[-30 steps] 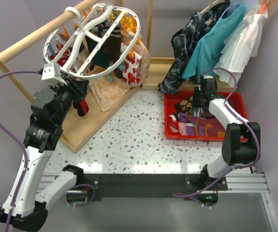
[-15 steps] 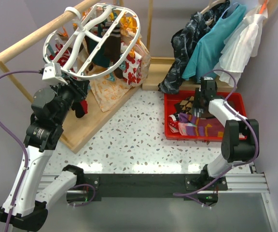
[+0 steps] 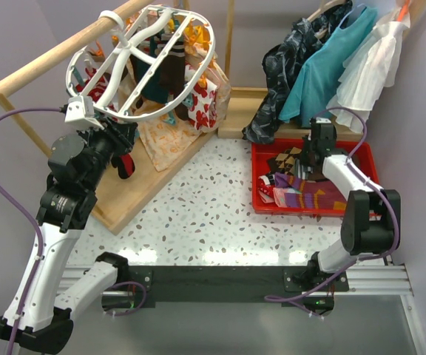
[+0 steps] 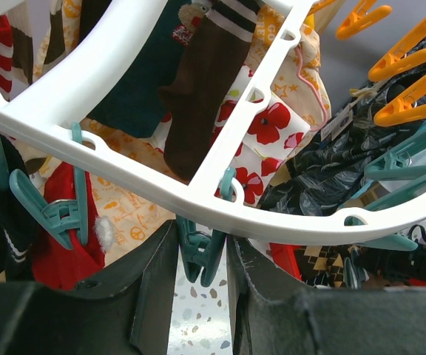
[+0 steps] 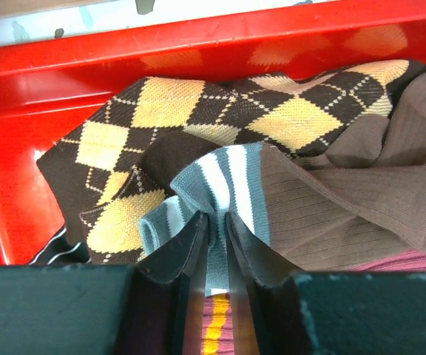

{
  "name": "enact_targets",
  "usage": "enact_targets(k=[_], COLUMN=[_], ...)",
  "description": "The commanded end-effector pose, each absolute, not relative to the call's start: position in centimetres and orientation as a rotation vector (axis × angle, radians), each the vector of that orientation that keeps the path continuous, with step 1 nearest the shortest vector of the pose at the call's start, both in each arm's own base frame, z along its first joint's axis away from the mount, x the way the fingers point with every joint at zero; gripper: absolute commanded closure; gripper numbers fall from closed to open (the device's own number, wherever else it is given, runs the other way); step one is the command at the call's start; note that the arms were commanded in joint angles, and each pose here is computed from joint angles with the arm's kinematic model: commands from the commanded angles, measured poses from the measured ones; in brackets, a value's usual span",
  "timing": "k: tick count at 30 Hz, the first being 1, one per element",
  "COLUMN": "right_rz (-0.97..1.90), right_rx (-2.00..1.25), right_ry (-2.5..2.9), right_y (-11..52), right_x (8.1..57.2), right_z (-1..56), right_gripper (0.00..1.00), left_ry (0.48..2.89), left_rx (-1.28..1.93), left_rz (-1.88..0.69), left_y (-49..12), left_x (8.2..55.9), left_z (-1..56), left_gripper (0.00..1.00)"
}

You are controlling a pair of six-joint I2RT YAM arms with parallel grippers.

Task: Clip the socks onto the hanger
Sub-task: Pick up the sock from the bin.

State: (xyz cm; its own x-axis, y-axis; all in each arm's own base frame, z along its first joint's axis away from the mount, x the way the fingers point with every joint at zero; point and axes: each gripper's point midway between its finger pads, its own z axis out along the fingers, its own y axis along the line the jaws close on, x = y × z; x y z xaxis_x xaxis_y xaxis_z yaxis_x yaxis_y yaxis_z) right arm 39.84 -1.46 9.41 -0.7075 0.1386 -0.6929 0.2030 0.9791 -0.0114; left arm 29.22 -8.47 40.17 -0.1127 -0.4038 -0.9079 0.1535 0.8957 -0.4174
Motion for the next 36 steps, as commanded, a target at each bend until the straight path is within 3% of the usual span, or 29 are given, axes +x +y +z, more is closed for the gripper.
enact_targets(k=[1,6,13,19,27,36], right_rz=[-0.113,-0.096,0.025,0.302,0.720,1.114], right_rx=[0.262,0.260,0.257,0.245,0.158,0.043], right_ry=[2.313,2.308,2.252,2.127,1.953,1.787], right_y=[-1.8,-1.6,0.0,3.7,12.2,26.4], right_x=[40.2,40.0,39.3,38.8,36.6,31.4], right_z=[10.9,11.0,14.1,19.6,27.4,33.1], right_gripper=[0.83,1.00,1.00,1.00,1.00,1.00], left_ry=[1.661,1.659,1.643,1.633,1.620,1.609], left_rx=[-0.183,-0.183,-0.171,-0.157,-0.158,-0.157], left_rz=[-0.493,-0.496,-0.514,-0.535,-0.564,-0.607], left_y=[-8.9,-8.9,-9.1,-9.5,-9.8,-10.3], left_x=[29.0,29.0,28.7,28.6,28.6,28.4], left_z=[39.4,39.4,40.1,40.4,40.6,40.5], left_gripper=[1.00,1.00,1.00,1.00,1.00,1.00])
